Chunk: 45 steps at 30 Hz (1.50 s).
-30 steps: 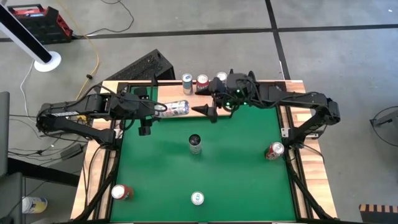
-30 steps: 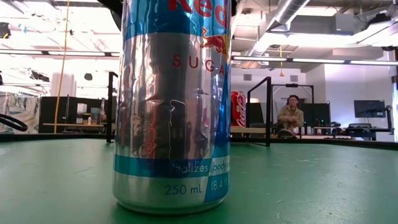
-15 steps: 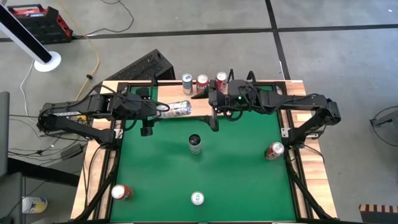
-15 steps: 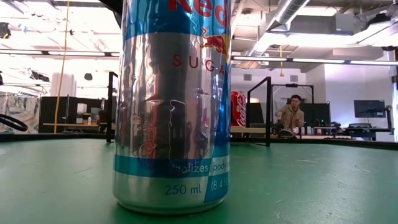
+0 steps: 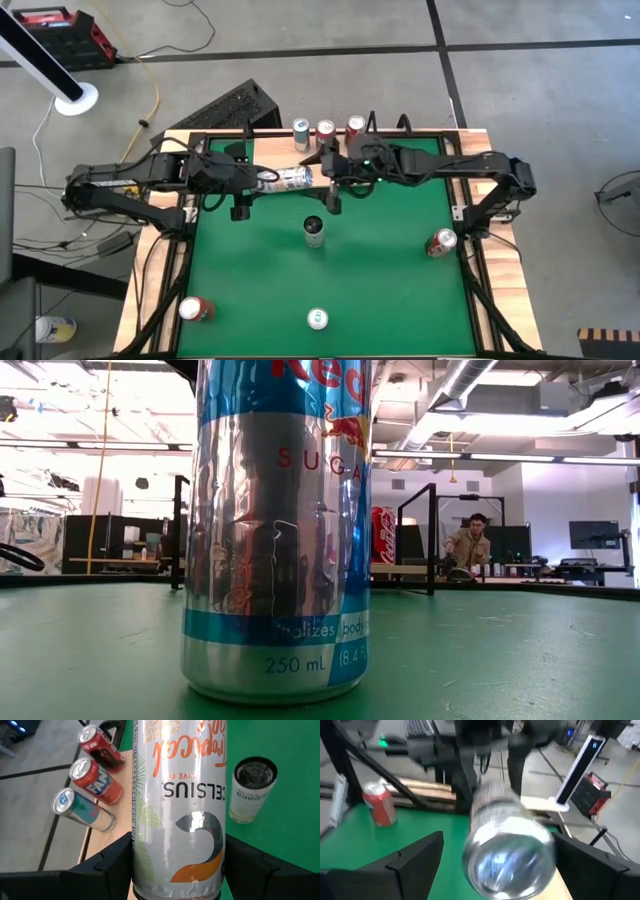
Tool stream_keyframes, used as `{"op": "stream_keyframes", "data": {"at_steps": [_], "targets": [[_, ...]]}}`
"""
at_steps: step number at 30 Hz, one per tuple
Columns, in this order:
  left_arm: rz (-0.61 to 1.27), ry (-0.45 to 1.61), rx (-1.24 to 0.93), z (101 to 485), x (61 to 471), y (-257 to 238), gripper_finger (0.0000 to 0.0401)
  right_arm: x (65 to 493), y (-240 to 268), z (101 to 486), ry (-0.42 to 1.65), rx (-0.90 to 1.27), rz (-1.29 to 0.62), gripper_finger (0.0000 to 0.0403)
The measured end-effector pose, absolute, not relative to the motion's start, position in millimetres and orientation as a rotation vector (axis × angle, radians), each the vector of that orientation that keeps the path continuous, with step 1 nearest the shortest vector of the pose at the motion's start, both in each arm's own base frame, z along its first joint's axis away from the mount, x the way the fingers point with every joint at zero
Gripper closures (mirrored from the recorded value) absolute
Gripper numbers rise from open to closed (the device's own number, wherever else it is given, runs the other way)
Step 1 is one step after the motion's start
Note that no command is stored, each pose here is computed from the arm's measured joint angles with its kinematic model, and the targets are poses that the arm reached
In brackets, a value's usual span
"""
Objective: Place canned beverage on shelf
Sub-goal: Put the top white soda can on the shelf
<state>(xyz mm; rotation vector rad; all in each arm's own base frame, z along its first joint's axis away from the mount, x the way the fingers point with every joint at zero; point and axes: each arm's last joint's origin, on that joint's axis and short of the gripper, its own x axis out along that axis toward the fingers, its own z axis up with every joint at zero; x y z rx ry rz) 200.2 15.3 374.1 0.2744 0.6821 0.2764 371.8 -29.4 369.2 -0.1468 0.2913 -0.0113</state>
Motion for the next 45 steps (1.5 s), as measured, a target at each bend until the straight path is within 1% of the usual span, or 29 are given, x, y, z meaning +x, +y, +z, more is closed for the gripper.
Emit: {"op": "stream_keyframes", "data": {"at_steps": [2,5,10,16,20,27,35,45], "targets": [[0.278,0.688,0.273,374,200,15,0.0169,375,-32,362,0.324,-0.144,-0.013,0.0016],[0.281,0.677,0.269,374,200,15,0.0169,380,-32,358,0.314,-0.145,-0.014,0.0016],[0.279,0.68,0.269,374,200,15,0.0169,381,-32,359,0.304,-0.145,-0.015,0.0019],[0.28,0.68,0.269,374,200,15,0.0169,381,-32,360,0.292,-0.112,-0.024,0.0033],[0.277,0.68,0.269,374,200,15,0.0169,381,-32,360,0.294,-0.112,-0.025,0.0056],[0.275,0.681,0.268,374,200,15,0.0166,381,-32,359,0.295,-0.112,-0.029,0.0116],[0.266,0.677,0.24,374,200,15,0.0124,381,-32,359,0.303,-0.085,-0.033,0.0118],[0.268,0.668,0.232,375,200,15,0.0117,380,-32,352,0.363,-0.085,-0.065,0.0118]]}}
